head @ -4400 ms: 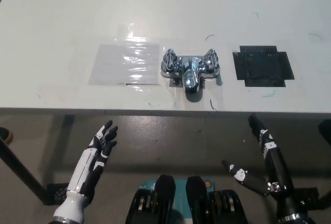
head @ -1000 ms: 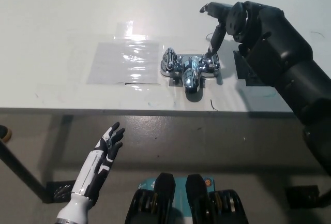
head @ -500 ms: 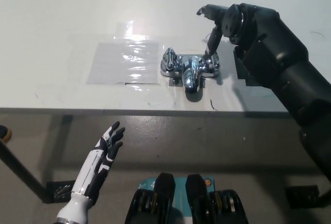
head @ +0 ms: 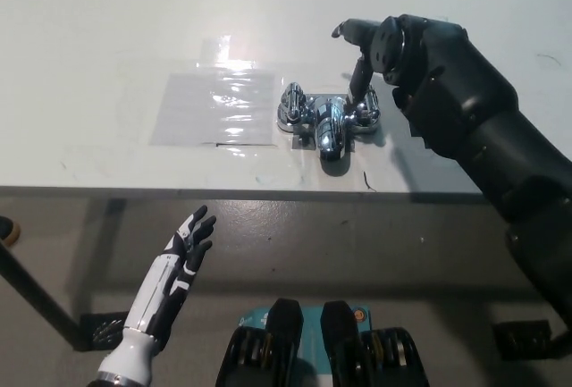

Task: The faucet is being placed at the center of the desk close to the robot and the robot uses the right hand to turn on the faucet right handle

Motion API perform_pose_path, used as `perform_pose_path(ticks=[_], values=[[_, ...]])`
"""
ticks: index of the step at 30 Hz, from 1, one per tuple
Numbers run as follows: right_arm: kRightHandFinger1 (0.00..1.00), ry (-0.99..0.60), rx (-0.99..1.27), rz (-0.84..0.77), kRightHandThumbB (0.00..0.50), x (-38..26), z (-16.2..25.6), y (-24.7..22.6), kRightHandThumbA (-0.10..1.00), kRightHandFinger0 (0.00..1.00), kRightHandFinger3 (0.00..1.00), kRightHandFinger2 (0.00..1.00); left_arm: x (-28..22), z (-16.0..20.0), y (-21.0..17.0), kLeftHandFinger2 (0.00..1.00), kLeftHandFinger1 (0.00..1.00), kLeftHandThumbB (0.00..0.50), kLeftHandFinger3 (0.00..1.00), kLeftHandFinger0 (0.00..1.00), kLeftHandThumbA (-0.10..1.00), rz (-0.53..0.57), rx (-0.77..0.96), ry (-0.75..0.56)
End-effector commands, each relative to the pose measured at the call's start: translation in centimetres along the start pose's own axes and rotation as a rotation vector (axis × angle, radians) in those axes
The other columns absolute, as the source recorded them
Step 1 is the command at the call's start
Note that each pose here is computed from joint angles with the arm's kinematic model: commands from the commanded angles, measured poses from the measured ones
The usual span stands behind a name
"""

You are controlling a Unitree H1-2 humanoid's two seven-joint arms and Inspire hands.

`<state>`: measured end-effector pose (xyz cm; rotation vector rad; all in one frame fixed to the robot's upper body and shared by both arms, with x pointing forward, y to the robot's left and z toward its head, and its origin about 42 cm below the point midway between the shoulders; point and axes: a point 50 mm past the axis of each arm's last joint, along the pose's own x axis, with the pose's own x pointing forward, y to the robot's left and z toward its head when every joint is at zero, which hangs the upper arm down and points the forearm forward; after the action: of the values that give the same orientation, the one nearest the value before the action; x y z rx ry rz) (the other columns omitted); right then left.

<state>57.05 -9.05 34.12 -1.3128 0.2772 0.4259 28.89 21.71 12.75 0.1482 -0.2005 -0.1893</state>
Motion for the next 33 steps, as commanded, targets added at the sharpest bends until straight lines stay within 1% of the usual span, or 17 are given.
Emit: perform_pose_path(ticks=[1,3,5,7,9,14,20,22,23,24,27,29,33], values=[[1.00,0.012,-0.024,-0.046,0.324,-0.8,0.2,-2.3,1.00,1.00,1.00,1.00,0.6,1.3,0.5,1.00,1.00,0.114,1.00,1.00,0.96,-0.014,0.042,-0.060],[1.00,0.024,-0.022,-0.043,0.331,-0.6,-0.3,-2.3,1.00,1.00,1.00,1.00,0.7,1.3,0.5,1.00,1.00,0.108,1.00,1.00,0.97,-0.014,0.055,-0.070],[1.00,0.034,-0.037,-0.046,0.342,-0.6,-0.6,-2.5,1.00,1.00,1.00,1.00,0.8,1.2,0.5,1.00,1.00,0.121,1.00,1.00,0.97,-0.012,0.045,-0.065],[1.00,0.048,-0.059,-0.044,0.353,-0.6,-1.0,-2.5,1.00,1.00,1.00,1.00,0.7,1.3,0.5,1.00,1.00,0.115,1.00,1.00,0.96,-0.014,0.044,-0.063],[1.00,0.052,-0.067,-0.041,0.353,-0.6,-1.3,-2.6,1.00,1.00,1.00,1.00,0.7,1.3,0.5,1.00,1.00,0.124,1.00,1.00,0.95,-0.011,0.034,-0.058],[1.00,0.072,-0.062,-0.040,0.364,-0.5,-2.5,-2.4,1.00,1.00,1.00,1.00,0.8,1.3,0.4,1.00,1.00,0.117,1.00,1.00,0.94,-0.014,0.035,-0.064],[1.00,0.103,-0.073,-0.026,0.361,-0.3,-3.7,-1.8,1.00,1.00,1.00,1.00,0.9,1.4,0.4,1.00,1.00,0.118,1.00,1.00,0.93,-0.012,0.027,-0.065],[1.00,0.121,-0.079,-0.024,0.373,-0.1,-4.1,-1.7,1.00,1.00,1.00,1.00,0.9,1.4,0.4,1.00,1.00,0.118,1.00,1.00,0.92,-0.011,0.023,-0.063],[1.00,0.122,-0.079,-0.023,0.373,-0.1,-4.1,-1.7,1.00,1.00,1.00,1.00,0.9,1.4,0.4,1.00,1.00,0.118,1.00,1.00,0.92,-0.011,0.023,-0.063],[1.00,0.121,-0.068,-0.016,0.361,-0.1,-4.3,-1.6,1.00,1.00,1.00,1.00,0.9,1.4,0.4,1.00,1.00,0.116,1.00,1.00,0.92,-0.011,0.023,-0.063],[1.00,0.132,-0.086,-0.013,0.373,0.0,-4.9,-1.7,1.00,1.00,1.00,1.00,1.0,1.5,0.4,1.00,1.00,0.120,1.00,1.00,0.92,-0.012,0.022,-0.061],[1.00,0.141,-0.092,-0.019,0.379,0.0,-5.2,-1.7,1.00,1.00,1.00,1.00,1.0,1.5,0.4,1.00,1.00,0.109,1.00,1.00,0.92,-0.012,0.027,-0.067],[1.00,0.145,-0.096,-0.012,0.387,0.2,-5.8,-1.7,1.00,1.00,1.00,1.00,1.1,1.6,0.4,1.00,1.00,0.117,1.00,1.00,0.93,-0.011,0.031,-0.068]])
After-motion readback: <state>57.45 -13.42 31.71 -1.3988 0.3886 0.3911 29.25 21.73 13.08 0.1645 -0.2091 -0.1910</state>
